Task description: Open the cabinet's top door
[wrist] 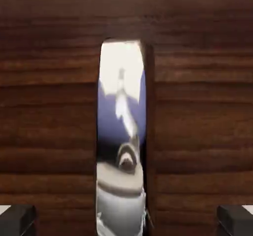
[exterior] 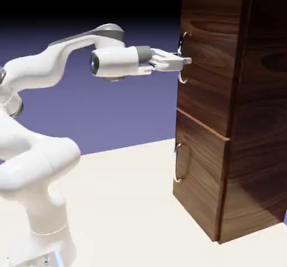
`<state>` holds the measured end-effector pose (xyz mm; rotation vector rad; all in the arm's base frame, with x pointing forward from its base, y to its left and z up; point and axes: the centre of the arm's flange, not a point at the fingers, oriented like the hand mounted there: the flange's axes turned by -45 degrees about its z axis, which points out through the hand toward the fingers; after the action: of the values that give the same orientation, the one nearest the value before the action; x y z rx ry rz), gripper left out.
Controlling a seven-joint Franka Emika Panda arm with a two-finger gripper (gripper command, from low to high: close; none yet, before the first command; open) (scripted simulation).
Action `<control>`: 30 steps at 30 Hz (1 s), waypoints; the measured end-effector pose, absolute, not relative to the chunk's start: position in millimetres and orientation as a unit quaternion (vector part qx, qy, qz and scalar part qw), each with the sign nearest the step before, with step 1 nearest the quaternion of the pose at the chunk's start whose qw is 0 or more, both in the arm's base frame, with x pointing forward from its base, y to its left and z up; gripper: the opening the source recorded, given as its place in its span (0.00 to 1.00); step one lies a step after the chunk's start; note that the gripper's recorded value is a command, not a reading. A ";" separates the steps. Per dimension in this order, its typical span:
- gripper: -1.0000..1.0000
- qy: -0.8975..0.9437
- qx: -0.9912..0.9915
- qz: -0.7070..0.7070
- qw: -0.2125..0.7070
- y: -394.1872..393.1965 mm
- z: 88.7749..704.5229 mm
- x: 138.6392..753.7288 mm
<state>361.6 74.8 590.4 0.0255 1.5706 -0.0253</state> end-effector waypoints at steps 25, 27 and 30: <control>0.00 0.665 -0.239 0.239 0.665 -74.0 590.4 243.3; 0.00 0.658 -0.258 0.258 0.658 -88.8 590.4 239.0; 0.00 0.646 -0.288 0.289 0.646 -113.3 590.4 233.9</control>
<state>233.9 -113.3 590.4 -0.6566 1.4691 0.6567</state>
